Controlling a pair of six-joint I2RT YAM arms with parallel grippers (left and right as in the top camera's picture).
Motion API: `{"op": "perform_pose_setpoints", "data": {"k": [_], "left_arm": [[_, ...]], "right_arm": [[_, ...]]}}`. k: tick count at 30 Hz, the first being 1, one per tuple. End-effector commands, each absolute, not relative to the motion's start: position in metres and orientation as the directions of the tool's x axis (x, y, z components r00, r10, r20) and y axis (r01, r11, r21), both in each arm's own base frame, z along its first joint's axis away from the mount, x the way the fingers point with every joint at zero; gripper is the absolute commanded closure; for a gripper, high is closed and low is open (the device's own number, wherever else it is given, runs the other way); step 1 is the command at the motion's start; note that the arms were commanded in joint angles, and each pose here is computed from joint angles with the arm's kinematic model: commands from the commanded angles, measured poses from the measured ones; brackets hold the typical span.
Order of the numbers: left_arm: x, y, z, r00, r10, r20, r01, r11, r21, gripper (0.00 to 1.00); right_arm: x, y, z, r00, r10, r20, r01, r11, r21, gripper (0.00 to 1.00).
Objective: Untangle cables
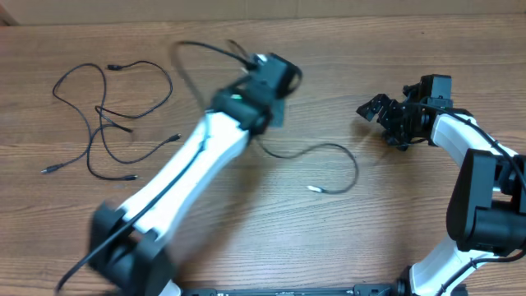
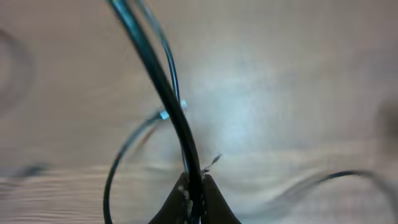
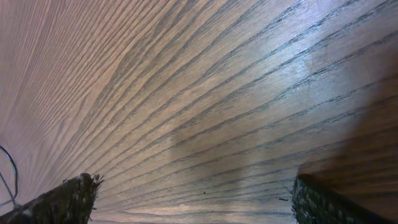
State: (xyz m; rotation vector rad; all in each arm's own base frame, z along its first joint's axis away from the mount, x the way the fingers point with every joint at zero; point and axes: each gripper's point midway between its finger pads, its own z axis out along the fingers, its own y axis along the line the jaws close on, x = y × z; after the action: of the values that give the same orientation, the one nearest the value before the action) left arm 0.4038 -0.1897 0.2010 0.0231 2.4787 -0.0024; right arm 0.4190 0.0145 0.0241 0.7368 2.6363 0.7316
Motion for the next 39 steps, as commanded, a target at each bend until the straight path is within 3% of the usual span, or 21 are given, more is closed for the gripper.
{"op": "perform_pose_setpoints", "data": {"k": [1,9,18,24,31,34,36,39], "left_arm": [[0.414,-0.126,0.261,-0.65,-0.092,-0.754,-0.198,0.979,0.052,0.96],[0.404,0.006,0.322,-0.443,-0.301,-0.845,-0.533,0.846,-0.022,0.96],[0.365,0.121,0.287,-0.278,-0.642,-0.714,-0.823,0.542,-0.167,0.96],[0.359,0.134,0.254,-0.312,-0.787,-0.533,-0.827,0.501,-0.255,0.96],[0.361,0.138,0.229,-0.36,-0.807,-0.468,-0.838,0.501,-0.218,0.93],[0.367,0.131,0.217,-0.395,-0.814,-0.425,-0.825,0.518,-0.225,0.84],[0.373,0.124,0.209,-0.444,-0.804,-0.396,-0.799,0.555,-0.233,0.71],[0.385,0.111,0.196,-0.541,-0.762,-0.355,-0.732,0.635,-0.248,0.64]], "right_arm": [[0.415,0.003,0.015,-0.812,0.562,-0.16,0.425,0.756,0.497,0.0],[0.415,0.003,0.015,-0.812,0.562,-0.16,0.425,0.756,0.497,0.0],[0.415,0.003,0.015,-0.812,0.562,-0.16,0.425,0.756,0.497,0.0],[0.415,0.003,0.015,-0.812,0.562,-0.16,0.425,0.756,0.497,0.0],[0.415,0.003,0.015,-0.812,0.562,-0.16,0.425,0.756,0.497,0.0],[0.415,0.003,0.015,-0.812,0.562,-0.16,0.425,0.756,0.497,0.0],[0.415,0.003,0.015,-0.812,0.562,-0.16,0.425,0.756,0.497,0.0],[0.415,0.003,0.015,-0.812,0.562,-0.16,0.425,0.756,0.497,0.0]]}}
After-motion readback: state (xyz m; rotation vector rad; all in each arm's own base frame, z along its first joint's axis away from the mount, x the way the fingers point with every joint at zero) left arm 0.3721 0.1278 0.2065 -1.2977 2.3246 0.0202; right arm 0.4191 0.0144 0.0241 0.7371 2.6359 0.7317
